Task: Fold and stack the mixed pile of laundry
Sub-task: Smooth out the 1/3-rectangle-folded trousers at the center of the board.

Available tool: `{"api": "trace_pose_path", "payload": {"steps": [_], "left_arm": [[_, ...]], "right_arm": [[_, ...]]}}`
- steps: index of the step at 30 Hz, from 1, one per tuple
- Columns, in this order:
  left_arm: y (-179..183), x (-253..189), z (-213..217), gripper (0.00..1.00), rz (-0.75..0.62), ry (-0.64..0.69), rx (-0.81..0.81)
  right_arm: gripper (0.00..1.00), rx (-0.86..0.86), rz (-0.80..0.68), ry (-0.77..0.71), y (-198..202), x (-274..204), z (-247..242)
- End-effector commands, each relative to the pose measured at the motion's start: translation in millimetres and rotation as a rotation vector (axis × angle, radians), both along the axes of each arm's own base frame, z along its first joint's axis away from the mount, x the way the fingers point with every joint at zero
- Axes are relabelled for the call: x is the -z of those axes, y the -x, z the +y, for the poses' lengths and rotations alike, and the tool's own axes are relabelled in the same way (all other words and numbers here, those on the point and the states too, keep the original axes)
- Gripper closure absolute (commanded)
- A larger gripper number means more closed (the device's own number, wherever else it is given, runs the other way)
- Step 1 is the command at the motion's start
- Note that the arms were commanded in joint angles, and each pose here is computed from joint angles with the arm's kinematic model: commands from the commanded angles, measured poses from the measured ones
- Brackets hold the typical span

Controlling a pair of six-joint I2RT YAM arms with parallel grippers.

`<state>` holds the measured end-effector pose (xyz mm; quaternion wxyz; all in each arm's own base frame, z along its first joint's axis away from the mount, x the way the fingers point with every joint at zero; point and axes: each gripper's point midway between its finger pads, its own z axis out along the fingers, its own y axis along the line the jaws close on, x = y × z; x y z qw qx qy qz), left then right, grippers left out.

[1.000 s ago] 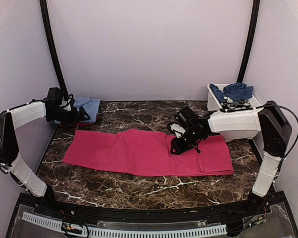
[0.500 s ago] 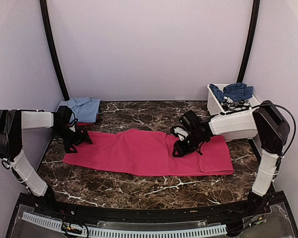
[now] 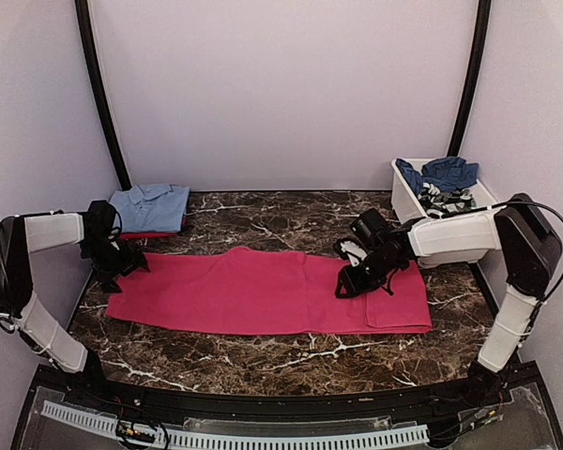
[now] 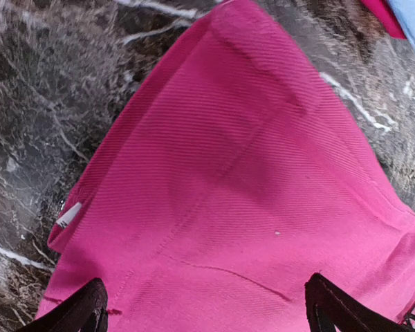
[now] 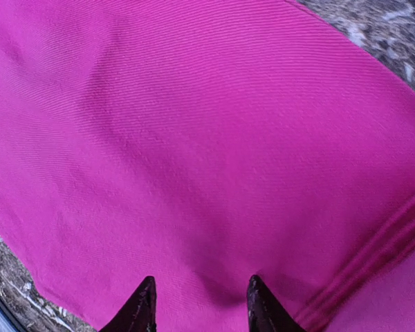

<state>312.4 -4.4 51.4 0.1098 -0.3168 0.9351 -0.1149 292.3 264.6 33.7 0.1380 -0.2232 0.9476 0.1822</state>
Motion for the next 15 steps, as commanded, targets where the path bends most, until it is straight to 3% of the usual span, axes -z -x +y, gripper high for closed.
{"api": "trace_pose_path", "payload": {"steps": [1,5,10,15], "left_arm": [[-5.6,-48.9,-10.8,0.01,-0.089,-0.13,0.124],[-16.8,-76.2,-13.5,0.01,-0.161,-0.154,0.141],[-22.2,-81.4,-2.9,0.01,-0.162,-0.217,0.125],[-25.2,-84.0,-4.2,0.01,-0.186,-0.208,0.115]], "right_arm": [[0.53,0.062,-0.05,-0.007,0.9,-52.5,-12.9],[0.38,0.141,-0.079,0.073,0.6,-73.0,-35.1],[0.38,0.207,-0.024,0.234,1.8,-44.9,-60.3],[0.4,0.246,0.031,0.293,-0.5,-19.6,-63.1]]}}
